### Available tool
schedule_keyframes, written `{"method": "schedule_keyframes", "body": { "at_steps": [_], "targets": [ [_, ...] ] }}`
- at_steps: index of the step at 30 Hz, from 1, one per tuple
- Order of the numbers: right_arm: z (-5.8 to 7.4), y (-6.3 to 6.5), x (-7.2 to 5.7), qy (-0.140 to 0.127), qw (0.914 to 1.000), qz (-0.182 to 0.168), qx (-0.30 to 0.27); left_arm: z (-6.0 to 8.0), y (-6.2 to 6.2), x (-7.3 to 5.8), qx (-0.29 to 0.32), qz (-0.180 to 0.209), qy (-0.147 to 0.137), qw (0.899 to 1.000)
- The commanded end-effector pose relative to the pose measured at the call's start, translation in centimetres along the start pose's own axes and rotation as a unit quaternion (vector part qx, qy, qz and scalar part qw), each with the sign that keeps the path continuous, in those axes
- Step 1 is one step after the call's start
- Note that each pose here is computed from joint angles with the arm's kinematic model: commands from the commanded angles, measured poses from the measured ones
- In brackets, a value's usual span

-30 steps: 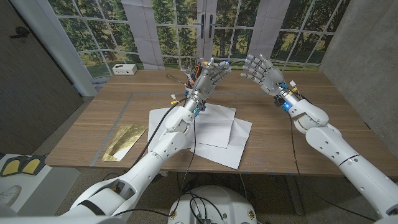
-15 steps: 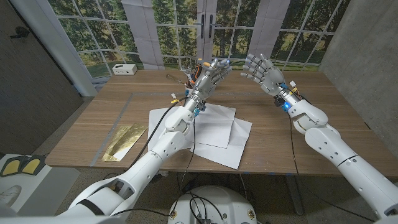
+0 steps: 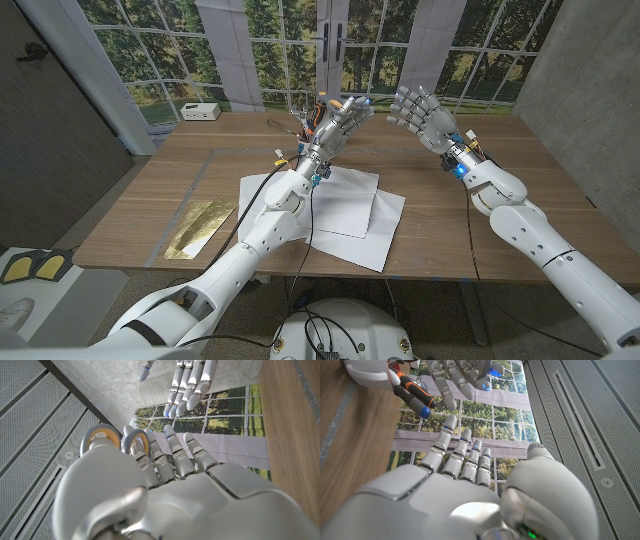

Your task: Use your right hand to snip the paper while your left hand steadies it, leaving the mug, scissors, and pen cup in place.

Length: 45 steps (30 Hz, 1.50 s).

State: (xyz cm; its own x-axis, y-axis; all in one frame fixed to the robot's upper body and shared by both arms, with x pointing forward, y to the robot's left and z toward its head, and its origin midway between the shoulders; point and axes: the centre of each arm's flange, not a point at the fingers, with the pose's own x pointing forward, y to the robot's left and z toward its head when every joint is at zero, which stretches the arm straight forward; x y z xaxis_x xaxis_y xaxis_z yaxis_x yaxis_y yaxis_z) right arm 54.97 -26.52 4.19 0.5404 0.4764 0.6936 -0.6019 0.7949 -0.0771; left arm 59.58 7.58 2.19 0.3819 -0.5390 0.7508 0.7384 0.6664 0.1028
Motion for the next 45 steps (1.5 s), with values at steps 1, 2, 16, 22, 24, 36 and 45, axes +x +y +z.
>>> {"method": "schedule_keyframes", "body": {
  "at_steps": [1,2,16,22,24,36,45],
  "targets": [
    [0.18,0.28,-0.21,-0.002,1.0000,-0.003,0.000,-0.34,0.01,-0.29,-0.005,0.000,0.004,1.000],
    [0.20,0.31,-0.24,-0.003,1.0000,-0.003,-0.002,-0.34,0.01,-0.30,-0.002,0.000,0.003,1.000],
    [0.52,0.82,-0.22,-0.008,1.0000,-0.002,-0.003,-0.42,0.11,-0.69,-0.014,0.017,0.000,1.000],
    [0.56,0.99,-0.10,-0.010,0.9999,0.000,-0.004,-0.27,0.12,-0.70,-0.017,0.023,-0.004,1.000],
    [0.64,1.05,-0.10,-0.011,0.9999,0.000,-0.006,-0.25,0.11,-0.69,-0.020,0.025,-0.007,0.999],
    [0.91,1.23,-0.06,-0.014,0.9999,0.001,-0.007,-0.30,0.14,-0.79,-0.021,0.033,-0.009,0.999],
    [0.80,1.26,-0.03,-0.013,0.9999,0.000,-0.007,-0.32,0.35,-1.13,-0.015,0.042,-0.008,0.999]
  ]
}}
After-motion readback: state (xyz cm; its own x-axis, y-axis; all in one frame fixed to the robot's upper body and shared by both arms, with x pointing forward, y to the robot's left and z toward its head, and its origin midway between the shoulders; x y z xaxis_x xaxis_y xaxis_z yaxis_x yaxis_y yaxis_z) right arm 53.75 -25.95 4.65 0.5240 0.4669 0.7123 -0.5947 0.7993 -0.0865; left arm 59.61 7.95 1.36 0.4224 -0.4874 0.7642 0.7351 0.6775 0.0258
